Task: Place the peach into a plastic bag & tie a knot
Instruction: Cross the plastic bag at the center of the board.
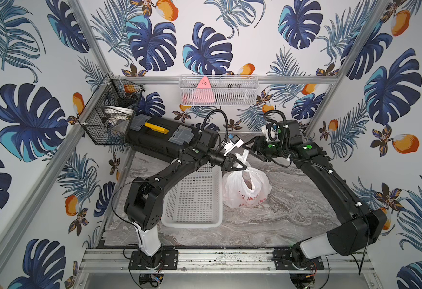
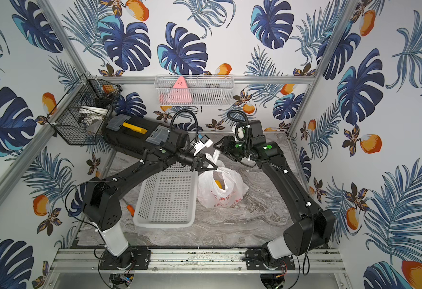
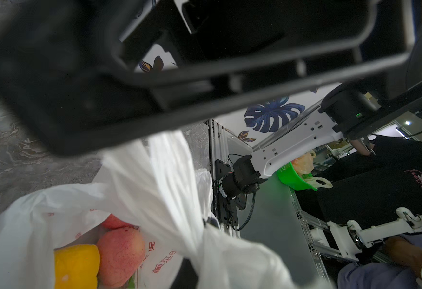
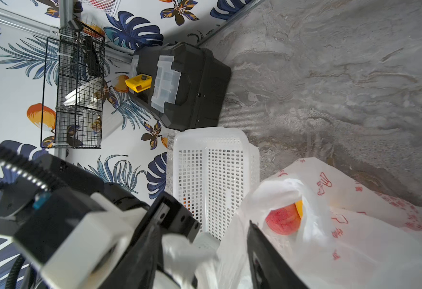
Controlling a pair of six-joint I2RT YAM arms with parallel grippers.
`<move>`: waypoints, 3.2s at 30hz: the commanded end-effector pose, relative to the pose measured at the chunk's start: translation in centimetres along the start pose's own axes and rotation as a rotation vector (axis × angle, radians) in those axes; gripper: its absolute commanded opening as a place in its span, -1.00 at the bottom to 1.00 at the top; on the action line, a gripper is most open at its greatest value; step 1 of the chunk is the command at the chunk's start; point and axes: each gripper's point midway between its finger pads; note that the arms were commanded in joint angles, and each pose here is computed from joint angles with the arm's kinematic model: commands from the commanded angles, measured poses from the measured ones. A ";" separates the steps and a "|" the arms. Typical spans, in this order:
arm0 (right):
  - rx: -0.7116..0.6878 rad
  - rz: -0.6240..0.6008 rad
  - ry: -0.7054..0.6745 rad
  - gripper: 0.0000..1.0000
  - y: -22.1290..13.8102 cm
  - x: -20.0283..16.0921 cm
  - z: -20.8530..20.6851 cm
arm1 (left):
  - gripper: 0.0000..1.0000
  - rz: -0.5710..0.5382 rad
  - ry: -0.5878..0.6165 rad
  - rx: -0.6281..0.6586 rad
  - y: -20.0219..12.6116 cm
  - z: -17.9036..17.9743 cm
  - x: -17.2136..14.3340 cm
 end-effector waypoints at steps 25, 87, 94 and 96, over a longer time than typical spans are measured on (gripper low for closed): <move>0.083 -0.030 -0.127 -1.00 -4.1 -2.9 -0.3 | -0.77 -0.091 -0.124 0.056 -2.0 1.8 1.8; 0.062 0.096 -0.030 -1.00 2.6 -7.9 -4.2 | -0.49 -0.128 -0.258 0.015 -3.8 1.3 0.2; 0.063 0.091 -0.030 -1.00 2.9 -7.7 -4.2 | -0.35 -0.084 -0.272 0.027 -4.3 1.1 -1.8; 0.065 0.091 -0.029 -1.00 2.9 -7.7 -4.2 | -0.31 -0.086 -0.267 0.027 -4.4 0.9 -1.9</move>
Point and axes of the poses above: each gripper's point midway between its finger pads, its own y axis out along the fingers, its own z axis along the line the jaws close on, x = y × z, and after that the axes turned 5 degrees about y, right-handed
